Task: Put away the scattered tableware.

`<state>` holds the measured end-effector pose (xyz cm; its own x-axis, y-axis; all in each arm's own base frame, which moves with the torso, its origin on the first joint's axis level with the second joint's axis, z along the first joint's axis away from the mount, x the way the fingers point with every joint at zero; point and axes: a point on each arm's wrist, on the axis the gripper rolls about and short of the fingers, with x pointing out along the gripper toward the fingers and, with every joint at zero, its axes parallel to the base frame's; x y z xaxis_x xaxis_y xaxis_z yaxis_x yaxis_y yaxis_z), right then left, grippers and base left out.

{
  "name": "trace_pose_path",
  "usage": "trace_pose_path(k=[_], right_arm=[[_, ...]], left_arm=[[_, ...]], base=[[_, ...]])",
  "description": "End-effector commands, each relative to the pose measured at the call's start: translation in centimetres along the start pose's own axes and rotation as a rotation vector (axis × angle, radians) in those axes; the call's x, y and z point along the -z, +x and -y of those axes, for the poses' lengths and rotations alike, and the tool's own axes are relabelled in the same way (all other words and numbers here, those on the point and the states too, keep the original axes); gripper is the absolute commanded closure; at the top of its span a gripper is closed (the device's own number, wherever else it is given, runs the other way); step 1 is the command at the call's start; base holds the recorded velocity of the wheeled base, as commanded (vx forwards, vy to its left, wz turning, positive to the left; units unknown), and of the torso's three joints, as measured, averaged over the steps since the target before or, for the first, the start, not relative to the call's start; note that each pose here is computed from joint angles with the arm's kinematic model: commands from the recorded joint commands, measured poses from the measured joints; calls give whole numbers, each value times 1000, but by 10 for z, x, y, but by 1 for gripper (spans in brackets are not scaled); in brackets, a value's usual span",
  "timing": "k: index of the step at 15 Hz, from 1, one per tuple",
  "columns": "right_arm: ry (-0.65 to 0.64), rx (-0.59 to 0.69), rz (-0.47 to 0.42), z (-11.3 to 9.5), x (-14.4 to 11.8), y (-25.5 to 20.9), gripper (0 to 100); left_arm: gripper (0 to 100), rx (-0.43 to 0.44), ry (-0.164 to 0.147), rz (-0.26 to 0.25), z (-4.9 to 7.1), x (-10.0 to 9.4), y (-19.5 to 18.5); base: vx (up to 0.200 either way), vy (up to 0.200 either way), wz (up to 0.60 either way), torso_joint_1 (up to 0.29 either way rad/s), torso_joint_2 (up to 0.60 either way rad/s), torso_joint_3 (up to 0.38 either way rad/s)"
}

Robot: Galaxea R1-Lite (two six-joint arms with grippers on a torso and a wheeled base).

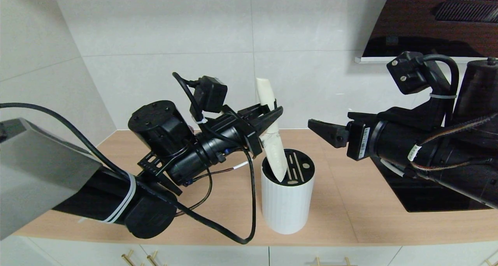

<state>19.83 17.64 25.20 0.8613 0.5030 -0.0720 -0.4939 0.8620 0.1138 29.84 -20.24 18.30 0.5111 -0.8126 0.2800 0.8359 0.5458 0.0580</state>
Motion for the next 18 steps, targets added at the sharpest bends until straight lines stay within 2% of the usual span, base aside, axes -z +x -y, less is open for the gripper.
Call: trace_pose_path(k=[1, 6, 8, 11, 12, 15, 18], right_arm=[[0, 0, -3, 0, 1, 1, 0], [0, 0, -1, 0, 0, 0, 0], [0, 0, -1, 0, 0, 0, 0], [-1, 0, -4, 0, 1, 1, 0], [-1, 0, -4, 0, 1, 1, 0], [-1, 0, -4, 0, 1, 1, 0], [-1, 0, -4, 0, 1, 0, 0]], left_arm=[[100, -5, -3, -9, -3, 5, 3], [100, -20, 5, 6, -12, 7, 9], [100, -29, 18, 50, -17, -2, 10], [100, -32, 2, 88, -20, -8, 12], [100, -32, 2, 88, -20, -8, 12], [100, -36, -9, 49, -23, 12, 13], [100, -41, -15, 28, -23, 18, 10]], base=[[0, 0, 0, 0, 0, 0], [0, 0, 0, 0, 0, 0], [0, 0, 0, 0, 0, 0], [0, 0, 0, 0, 0, 0], [0, 0, 0, 0, 0, 0], [0, 0, 0, 0, 0, 0], [0, 0, 0, 0, 0, 0]])
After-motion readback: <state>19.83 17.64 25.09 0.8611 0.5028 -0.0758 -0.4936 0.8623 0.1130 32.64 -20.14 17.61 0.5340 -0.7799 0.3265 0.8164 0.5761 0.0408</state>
